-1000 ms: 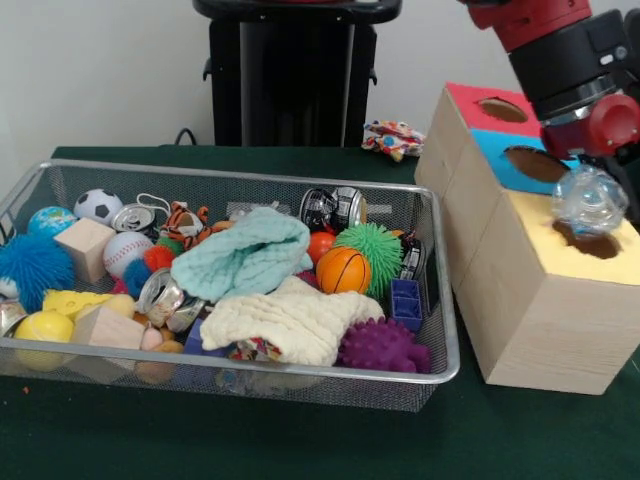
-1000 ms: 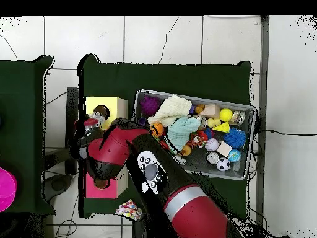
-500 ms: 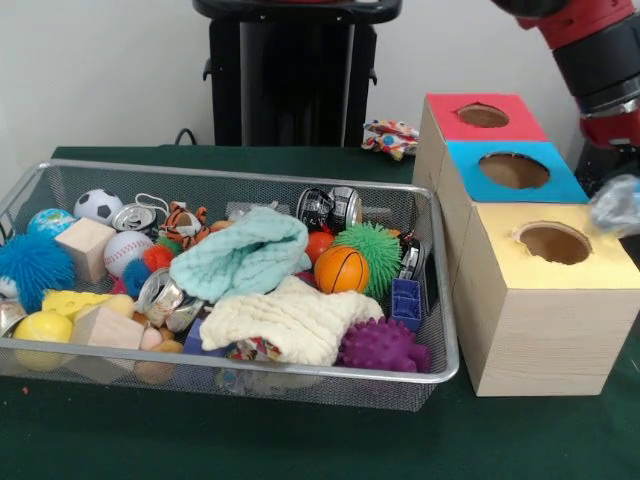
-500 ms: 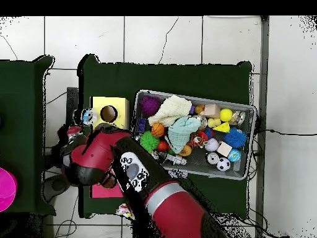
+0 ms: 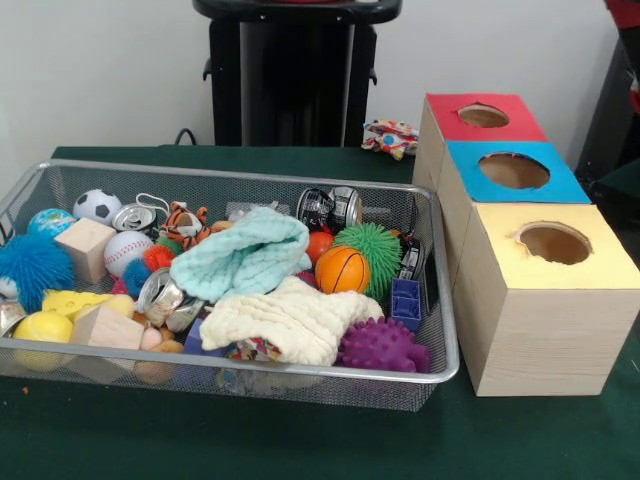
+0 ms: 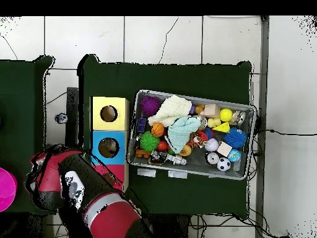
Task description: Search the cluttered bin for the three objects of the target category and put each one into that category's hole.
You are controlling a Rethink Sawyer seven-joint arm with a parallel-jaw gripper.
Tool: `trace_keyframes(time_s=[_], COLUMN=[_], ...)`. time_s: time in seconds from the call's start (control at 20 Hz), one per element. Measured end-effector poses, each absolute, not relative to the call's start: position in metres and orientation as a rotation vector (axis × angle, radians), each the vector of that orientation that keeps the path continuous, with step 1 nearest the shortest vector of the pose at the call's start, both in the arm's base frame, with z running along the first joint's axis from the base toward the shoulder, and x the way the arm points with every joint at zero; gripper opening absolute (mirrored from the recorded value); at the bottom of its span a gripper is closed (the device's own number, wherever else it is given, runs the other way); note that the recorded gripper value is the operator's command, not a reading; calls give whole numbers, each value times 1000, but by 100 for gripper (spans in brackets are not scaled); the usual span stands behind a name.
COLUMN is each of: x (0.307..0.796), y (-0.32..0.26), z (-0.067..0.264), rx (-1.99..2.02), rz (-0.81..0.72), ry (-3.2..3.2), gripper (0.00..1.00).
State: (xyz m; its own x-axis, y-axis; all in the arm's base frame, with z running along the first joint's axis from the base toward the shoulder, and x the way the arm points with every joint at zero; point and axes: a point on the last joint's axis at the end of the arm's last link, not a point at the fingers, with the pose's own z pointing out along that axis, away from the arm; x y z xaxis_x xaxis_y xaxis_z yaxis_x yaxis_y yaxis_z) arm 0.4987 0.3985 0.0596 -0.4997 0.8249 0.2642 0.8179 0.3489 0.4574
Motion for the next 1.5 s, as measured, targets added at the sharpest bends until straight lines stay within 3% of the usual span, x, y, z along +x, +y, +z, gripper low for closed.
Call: trace_keyframes(time_s=[0.65,1.25,1.5], x=[508,518,523], y=[359,276,271], z=[49,36,42], rx=[1627,1500,1433], rz=[788,449,445], ry=[2526,2513,2540], gripper=[0,0,0])
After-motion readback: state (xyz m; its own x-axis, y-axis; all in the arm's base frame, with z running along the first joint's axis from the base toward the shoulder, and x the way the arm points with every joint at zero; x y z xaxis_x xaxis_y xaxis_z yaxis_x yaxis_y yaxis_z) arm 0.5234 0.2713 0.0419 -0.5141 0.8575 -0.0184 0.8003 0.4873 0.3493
